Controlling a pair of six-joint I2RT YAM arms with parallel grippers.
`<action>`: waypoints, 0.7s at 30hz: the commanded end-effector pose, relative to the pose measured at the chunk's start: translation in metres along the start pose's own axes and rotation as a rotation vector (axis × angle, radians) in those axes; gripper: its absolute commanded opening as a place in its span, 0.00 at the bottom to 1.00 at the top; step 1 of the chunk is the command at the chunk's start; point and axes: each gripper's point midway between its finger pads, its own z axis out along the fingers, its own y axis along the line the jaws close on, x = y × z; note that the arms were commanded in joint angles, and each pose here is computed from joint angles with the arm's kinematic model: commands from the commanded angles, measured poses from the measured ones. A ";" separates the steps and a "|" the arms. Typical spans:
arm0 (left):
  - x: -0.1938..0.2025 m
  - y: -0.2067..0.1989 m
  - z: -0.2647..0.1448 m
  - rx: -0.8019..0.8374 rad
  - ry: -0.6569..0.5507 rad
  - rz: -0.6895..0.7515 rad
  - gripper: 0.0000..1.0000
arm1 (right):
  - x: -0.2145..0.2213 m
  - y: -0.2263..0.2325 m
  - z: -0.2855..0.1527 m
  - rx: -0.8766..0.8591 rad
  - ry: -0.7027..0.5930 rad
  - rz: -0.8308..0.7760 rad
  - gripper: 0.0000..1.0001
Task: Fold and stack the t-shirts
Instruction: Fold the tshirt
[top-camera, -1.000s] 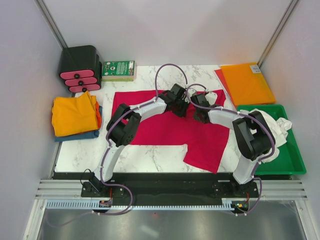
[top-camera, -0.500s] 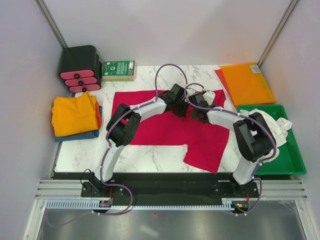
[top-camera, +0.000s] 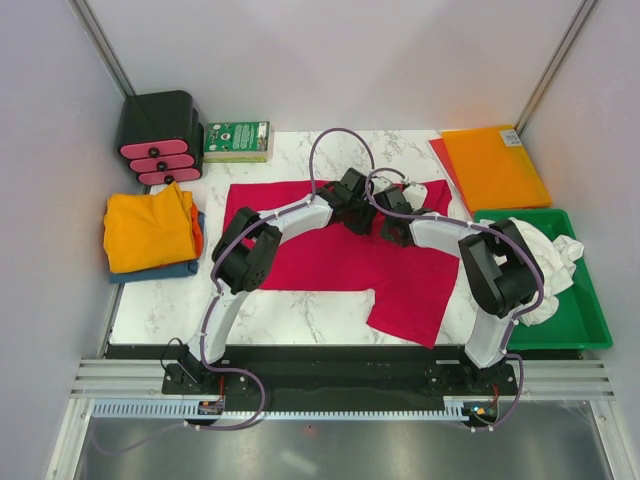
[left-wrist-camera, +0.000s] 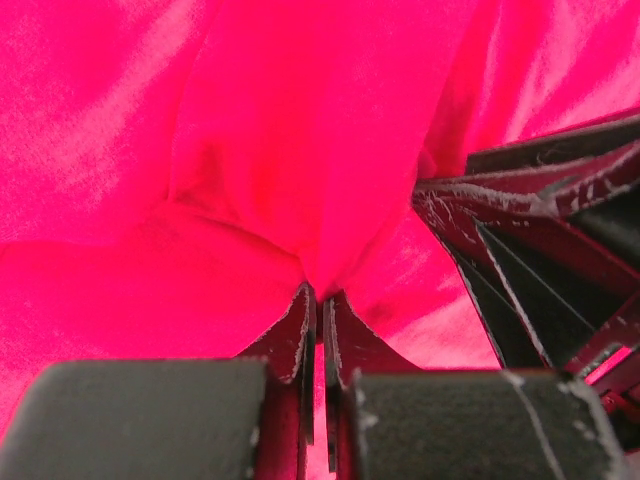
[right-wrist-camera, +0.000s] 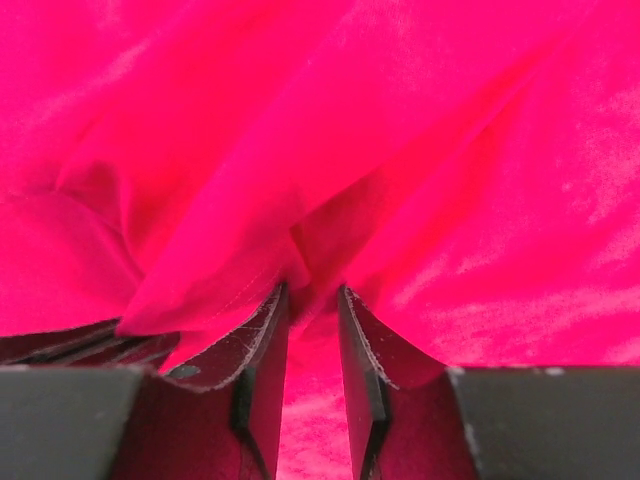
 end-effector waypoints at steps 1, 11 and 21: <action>-0.002 -0.011 -0.014 0.034 0.005 0.025 0.02 | -0.004 0.004 0.001 0.005 -0.017 0.024 0.31; -0.001 -0.012 -0.015 0.034 0.005 0.022 0.02 | -0.009 0.000 -0.005 0.017 -0.037 0.026 0.06; 0.001 -0.011 -0.015 0.035 0.011 0.014 0.02 | -0.027 -0.020 -0.027 0.079 -0.098 -0.002 0.02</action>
